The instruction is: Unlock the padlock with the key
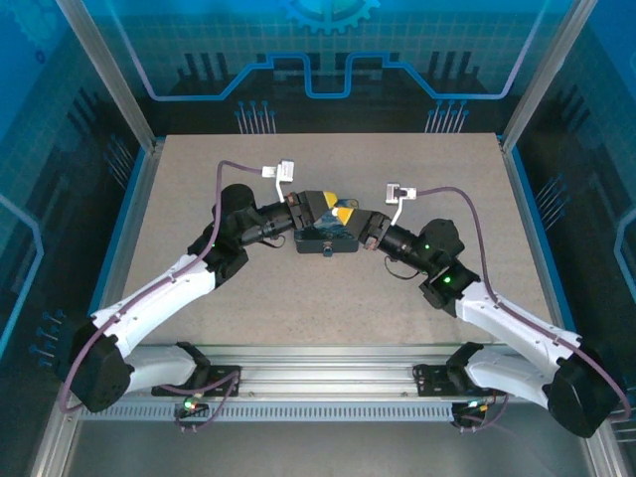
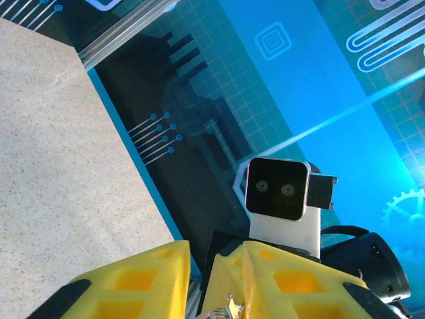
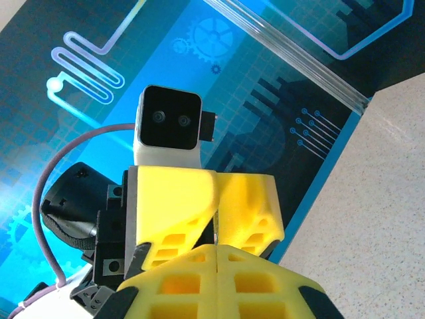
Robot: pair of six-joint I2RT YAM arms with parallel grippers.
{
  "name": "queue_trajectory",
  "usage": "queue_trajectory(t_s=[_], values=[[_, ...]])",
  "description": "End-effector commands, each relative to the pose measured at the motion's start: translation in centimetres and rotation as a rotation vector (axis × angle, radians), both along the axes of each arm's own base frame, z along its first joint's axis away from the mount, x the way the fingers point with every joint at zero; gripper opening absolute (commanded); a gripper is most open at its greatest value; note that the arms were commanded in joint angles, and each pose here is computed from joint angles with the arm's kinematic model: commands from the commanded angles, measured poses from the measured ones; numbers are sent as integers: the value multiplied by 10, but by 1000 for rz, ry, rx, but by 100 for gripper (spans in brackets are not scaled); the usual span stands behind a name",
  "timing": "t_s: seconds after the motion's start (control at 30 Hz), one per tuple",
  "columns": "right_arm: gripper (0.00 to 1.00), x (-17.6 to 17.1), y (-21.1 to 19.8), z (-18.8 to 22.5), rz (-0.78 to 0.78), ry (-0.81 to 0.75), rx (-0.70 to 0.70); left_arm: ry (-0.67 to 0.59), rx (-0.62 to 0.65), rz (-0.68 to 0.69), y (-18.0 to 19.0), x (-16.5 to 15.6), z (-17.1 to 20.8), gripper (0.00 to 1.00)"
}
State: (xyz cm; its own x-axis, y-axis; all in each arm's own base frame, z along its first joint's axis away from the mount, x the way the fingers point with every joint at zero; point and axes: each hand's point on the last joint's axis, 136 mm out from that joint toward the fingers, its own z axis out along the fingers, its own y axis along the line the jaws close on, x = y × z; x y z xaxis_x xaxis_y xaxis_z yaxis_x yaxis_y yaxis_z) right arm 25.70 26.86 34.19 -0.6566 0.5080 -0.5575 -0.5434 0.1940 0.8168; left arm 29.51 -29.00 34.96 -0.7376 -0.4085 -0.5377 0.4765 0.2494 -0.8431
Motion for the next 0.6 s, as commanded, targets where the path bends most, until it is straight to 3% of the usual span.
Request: queue_trajectory(t_s=[0.0,0.1,0.2,0.27,0.33,0.57], values=[[0,2,-8,1,-31,-15,-4,-14,-12,-30,-4,-5,7,17],[0,2,-10,-1,-32,-9,-9,-24,-8,-30,-3,-6,9,0],[3,2,-13,-1,-43,-5,-9,-22,-6,-32,-4,-5,10,0],[22,3,-14,1,-49,-5,-6,-20,-12,-35,-5,-5,11,0],[29,2,-13,5,-44,-16,-5,-13,-14,-35,-5,-4,9,0],[38,3,-7,11,-24,-28,-6,-4,-26,-37,-7,-3,7,0]])
